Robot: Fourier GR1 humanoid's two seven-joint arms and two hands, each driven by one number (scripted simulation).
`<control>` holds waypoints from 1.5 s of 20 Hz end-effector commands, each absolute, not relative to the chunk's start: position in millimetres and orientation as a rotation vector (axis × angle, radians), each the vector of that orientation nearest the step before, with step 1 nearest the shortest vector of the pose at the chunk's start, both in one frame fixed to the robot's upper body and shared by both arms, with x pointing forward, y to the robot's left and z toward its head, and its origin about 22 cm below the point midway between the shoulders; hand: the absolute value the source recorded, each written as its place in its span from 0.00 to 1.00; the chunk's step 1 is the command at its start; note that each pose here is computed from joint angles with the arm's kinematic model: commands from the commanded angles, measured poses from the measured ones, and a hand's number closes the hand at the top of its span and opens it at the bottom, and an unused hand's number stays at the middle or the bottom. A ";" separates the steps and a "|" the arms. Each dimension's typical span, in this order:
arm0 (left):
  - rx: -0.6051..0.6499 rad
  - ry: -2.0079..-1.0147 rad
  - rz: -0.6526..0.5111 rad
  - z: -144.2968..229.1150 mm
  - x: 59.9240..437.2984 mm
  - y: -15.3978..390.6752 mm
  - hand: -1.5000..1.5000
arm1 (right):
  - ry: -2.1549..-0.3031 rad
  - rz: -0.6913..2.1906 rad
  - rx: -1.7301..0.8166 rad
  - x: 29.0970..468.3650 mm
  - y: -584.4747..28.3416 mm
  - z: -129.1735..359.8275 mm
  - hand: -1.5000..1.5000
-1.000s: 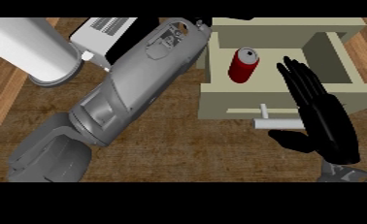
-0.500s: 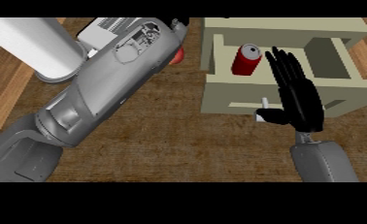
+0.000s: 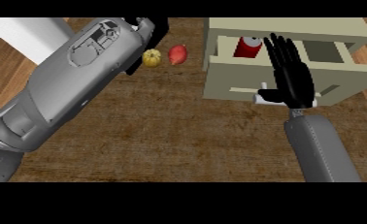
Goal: Pick up the can, place it into the drawer and close the drawer
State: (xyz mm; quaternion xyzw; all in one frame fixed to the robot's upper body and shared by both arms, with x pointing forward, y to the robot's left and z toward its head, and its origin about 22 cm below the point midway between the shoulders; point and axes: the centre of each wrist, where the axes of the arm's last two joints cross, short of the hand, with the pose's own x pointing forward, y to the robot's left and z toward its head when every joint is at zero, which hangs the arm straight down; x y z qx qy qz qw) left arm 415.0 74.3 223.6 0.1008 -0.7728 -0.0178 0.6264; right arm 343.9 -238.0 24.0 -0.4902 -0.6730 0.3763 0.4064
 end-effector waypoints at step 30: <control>0.255 -1.738 -0.074 186.5 367.5 146.1 0.00 | -1.671 0.794 -1.375 459.0 -213.8 86.2 0.00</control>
